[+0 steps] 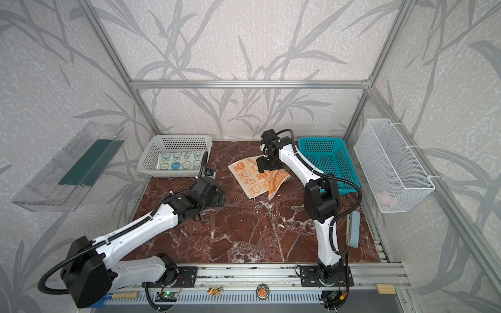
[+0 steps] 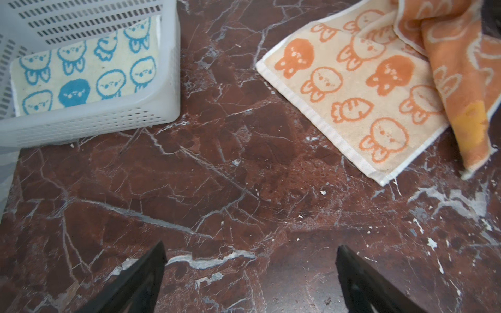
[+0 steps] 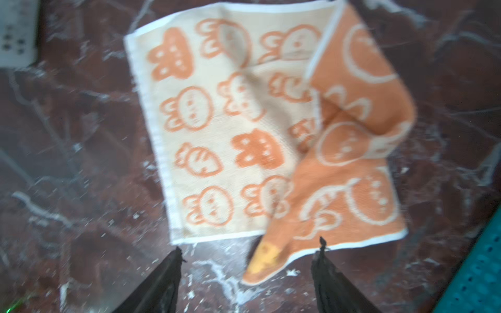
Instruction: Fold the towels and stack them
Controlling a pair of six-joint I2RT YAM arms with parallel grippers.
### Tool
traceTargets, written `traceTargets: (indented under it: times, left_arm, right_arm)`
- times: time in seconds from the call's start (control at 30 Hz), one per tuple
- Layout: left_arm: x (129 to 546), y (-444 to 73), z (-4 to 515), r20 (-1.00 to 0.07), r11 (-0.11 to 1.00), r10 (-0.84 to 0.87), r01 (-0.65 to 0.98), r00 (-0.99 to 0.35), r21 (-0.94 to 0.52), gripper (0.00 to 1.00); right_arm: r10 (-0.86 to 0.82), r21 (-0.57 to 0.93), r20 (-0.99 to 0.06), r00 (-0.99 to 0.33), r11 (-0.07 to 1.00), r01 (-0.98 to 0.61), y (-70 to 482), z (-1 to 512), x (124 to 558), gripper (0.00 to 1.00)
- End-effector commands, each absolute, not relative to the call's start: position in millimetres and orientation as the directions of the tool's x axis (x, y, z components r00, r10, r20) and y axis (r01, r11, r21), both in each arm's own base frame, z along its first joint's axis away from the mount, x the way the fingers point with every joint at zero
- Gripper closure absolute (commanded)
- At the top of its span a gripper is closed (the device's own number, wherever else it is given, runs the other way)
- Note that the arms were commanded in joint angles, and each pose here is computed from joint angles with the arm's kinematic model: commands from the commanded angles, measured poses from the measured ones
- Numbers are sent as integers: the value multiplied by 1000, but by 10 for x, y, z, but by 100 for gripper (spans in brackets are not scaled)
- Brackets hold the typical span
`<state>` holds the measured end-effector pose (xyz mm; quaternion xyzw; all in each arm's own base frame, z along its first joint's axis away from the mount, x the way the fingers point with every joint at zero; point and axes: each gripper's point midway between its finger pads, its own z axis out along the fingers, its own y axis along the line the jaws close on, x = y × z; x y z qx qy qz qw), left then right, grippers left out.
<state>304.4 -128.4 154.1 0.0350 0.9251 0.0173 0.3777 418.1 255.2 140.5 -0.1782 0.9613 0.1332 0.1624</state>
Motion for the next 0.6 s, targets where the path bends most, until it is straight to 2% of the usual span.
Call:
traceTargets:
  times: [0.0,0.2,0.4,0.57]
  left_arm:
    - [3023,-1112,1593,-660,999,-42,-48,-750,-9,1]
    - [2956,-1092,1537,-637,997,-76,-49,-767,-61,1]
    - [2888,-1071,1522,-631,996,-84,-42,-772,-80,1]
    - [2845,-1013,1516,-635,996,-90,-52,-767,-79,1]
  right_arm:
    - [-366,244,-347,-864,854,-460,2822,1204,3939,26]
    - [-436,247,-266,-860,831,-498,3067,775,3551,34]
    - [-457,230,-226,-860,833,-503,3193,578,3468,42]
    - [-482,149,-157,-862,851,-503,3219,367,3400,50]
